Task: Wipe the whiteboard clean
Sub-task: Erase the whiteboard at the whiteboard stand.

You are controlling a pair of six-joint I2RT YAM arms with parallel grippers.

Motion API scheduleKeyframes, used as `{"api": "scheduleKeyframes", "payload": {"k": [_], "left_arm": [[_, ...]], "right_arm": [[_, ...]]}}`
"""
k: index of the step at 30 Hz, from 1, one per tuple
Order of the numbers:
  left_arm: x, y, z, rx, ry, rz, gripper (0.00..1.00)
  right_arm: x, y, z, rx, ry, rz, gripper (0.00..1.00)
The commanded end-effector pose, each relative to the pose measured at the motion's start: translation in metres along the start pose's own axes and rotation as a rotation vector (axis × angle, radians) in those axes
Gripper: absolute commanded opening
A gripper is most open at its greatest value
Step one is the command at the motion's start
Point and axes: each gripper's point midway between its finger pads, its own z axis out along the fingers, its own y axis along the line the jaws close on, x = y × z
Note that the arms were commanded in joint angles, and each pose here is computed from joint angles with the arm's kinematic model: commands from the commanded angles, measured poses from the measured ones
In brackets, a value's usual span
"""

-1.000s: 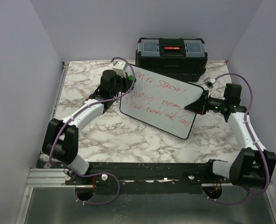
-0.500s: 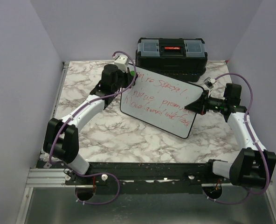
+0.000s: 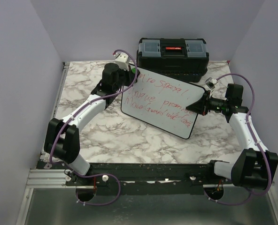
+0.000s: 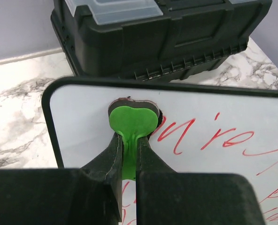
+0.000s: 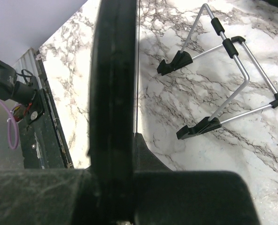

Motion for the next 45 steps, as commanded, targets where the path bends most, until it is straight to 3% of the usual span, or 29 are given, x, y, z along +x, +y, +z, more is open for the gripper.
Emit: {"api": "scheduleKeyframes", "payload": {"k": [1, 10, 22, 29, 45], "left_arm": [[0.054, 0.013, 0.0, -0.045, 0.107, -0.019, 0.0], [0.082, 0.011, -0.006, -0.048, 0.156, -0.024, 0.0], [0.006, -0.005, 0.006, -0.037, 0.059, 0.011, 0.0], [-0.01, -0.016, 0.012, -0.018, 0.046, 0.023, 0.0], [0.08, 0.003, 0.0, -0.057, 0.18, -0.019, 0.0]], "right_arm": [[-0.008, 0.013, 0.002, -0.068, -0.026, -0.106, 0.01], [-0.007, 0.012, 0.002, -0.068, -0.025, -0.102, 0.01], [-0.008, 0.013, 0.002, -0.068, -0.026, -0.107, 0.01], [-0.007, 0.012, 0.002, -0.066, -0.024, -0.105, 0.01], [-0.008, 0.013, 0.002, -0.067, -0.025, -0.106, 0.01]]}}
